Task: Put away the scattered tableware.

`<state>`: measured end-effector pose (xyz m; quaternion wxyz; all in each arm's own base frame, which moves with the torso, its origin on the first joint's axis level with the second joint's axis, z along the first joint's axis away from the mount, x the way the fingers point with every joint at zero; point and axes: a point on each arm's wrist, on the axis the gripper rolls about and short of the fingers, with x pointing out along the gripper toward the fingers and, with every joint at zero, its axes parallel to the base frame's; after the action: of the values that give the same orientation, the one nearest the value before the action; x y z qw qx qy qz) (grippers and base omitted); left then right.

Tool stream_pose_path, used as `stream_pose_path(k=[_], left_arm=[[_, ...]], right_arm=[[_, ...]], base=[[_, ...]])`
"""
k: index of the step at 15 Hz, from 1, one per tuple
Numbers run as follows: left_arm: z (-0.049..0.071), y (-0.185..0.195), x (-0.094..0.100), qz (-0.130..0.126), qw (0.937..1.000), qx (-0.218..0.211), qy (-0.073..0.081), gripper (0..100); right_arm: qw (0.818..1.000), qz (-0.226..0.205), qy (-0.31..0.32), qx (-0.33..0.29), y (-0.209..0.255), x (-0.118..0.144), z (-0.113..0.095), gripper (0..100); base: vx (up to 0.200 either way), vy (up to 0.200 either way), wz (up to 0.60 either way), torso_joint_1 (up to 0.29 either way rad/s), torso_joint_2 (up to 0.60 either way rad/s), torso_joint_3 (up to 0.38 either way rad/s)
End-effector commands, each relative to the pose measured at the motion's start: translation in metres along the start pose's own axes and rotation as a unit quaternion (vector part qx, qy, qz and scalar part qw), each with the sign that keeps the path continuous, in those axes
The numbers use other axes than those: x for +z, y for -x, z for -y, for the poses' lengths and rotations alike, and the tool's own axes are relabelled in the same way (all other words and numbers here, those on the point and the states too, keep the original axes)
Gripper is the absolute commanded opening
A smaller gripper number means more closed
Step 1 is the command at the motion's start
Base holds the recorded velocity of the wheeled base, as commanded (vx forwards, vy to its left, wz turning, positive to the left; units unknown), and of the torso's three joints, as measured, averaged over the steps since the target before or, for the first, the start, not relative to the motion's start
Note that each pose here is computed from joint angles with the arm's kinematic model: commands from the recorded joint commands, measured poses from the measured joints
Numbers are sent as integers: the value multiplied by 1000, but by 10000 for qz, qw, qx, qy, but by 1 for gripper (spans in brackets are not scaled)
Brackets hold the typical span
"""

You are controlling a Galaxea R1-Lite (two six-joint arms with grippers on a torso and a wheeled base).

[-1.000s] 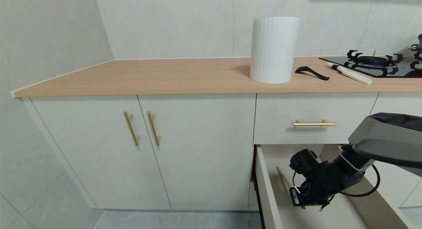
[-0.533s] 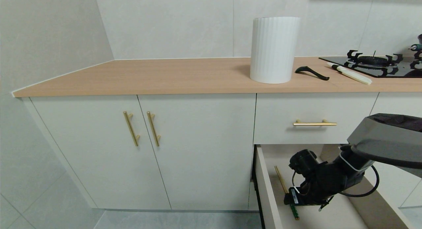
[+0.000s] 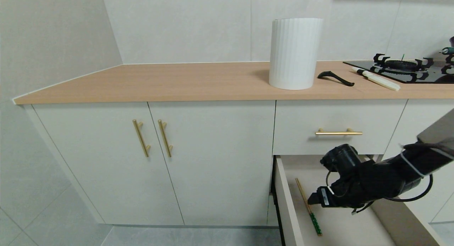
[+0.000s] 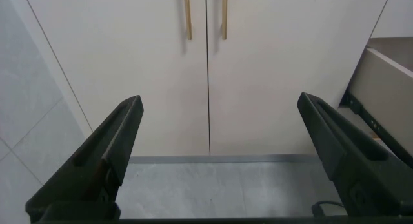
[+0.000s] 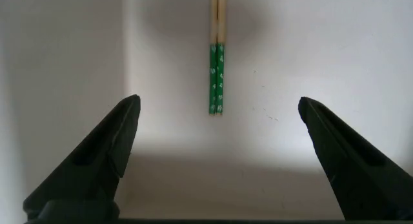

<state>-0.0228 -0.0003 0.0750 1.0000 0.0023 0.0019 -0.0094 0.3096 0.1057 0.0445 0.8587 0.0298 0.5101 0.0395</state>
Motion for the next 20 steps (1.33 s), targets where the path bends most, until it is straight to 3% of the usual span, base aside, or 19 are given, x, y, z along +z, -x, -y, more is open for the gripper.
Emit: stream_pose_path(k=[1,3,7,14,20], left_arm=[[0,0,0,-4,10000,2,0,100],[0,0,0,-4,10000,2,0,100],[0,0,0,-4,10000,2,0,100],[0,0,0,-4,10000,2,0,100],[0,0,0,-4,10000,2,0,100]], right_arm=[[9932,1110,-224,285,91,17,15,100],[9837,1758,-251,286,135,21,30,100],[9668,2527,-375,103,179,25,54,100],[9646,2621,-300,57,184,24,56,100],[9652,2600,-280,40,183,23,56,100]], base=[[0,0,0,0,0,0],[0,0,0,0,0,0],[0,0,0,0,0,0],[0,0,0,24,-119,-117],[0,0,0,177,-491,-293]])
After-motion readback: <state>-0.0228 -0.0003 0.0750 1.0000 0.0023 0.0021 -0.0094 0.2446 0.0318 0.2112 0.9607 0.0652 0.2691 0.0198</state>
